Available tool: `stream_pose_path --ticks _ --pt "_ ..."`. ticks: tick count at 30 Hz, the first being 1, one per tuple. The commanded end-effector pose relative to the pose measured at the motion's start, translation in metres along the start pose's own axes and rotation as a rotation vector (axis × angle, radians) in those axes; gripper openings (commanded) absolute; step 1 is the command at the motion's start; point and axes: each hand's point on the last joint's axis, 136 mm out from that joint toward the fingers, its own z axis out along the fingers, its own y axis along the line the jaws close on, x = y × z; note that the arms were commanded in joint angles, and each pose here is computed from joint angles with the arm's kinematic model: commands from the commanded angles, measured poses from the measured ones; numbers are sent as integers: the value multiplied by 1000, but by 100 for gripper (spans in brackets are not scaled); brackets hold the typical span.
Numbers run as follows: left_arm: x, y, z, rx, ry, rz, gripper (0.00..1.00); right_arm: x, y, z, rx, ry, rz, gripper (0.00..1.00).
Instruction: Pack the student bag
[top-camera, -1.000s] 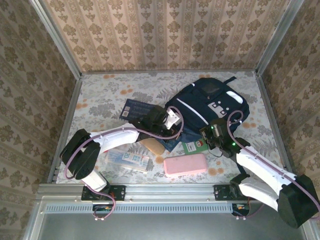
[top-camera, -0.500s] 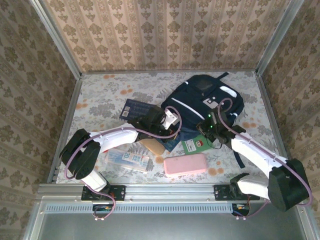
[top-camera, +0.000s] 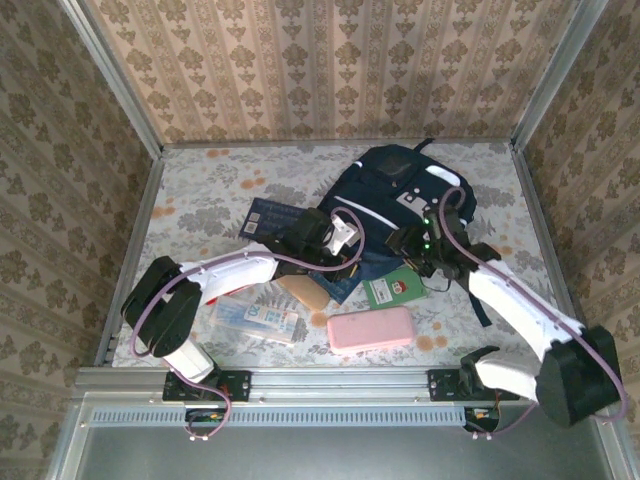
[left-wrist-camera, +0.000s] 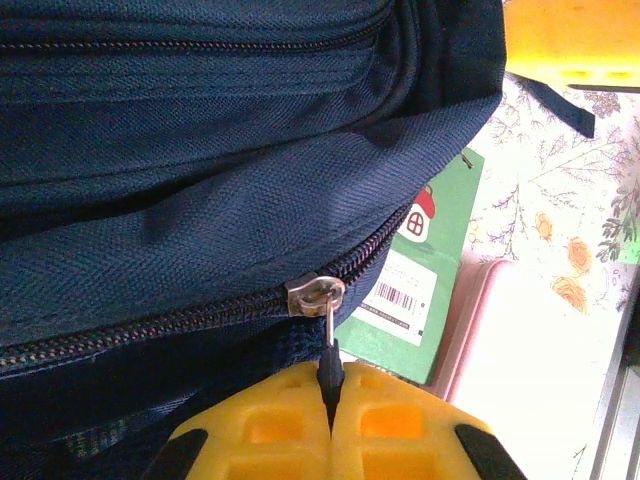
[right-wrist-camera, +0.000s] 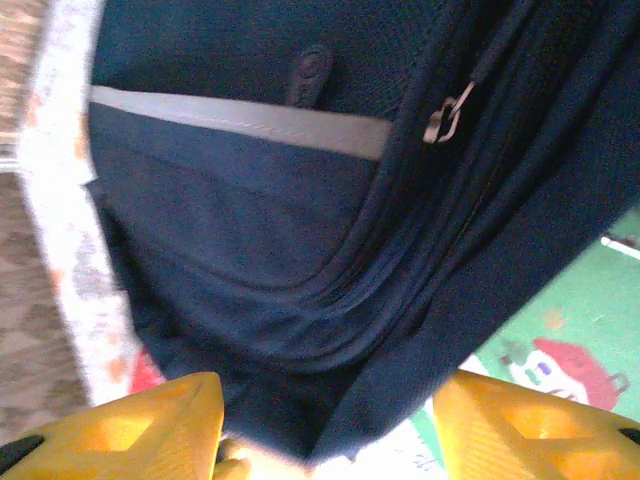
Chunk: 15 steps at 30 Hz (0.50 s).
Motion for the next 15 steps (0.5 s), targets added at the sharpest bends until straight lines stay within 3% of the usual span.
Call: stream_pose_path --ticks 1,15 --pt "-13 -23 -3 75 -19 38 0 11 14 -11 -125 20 185 60" --pt "-17 -43 -3 91 -19 89 0 30 14 13 -170 48 487 67"
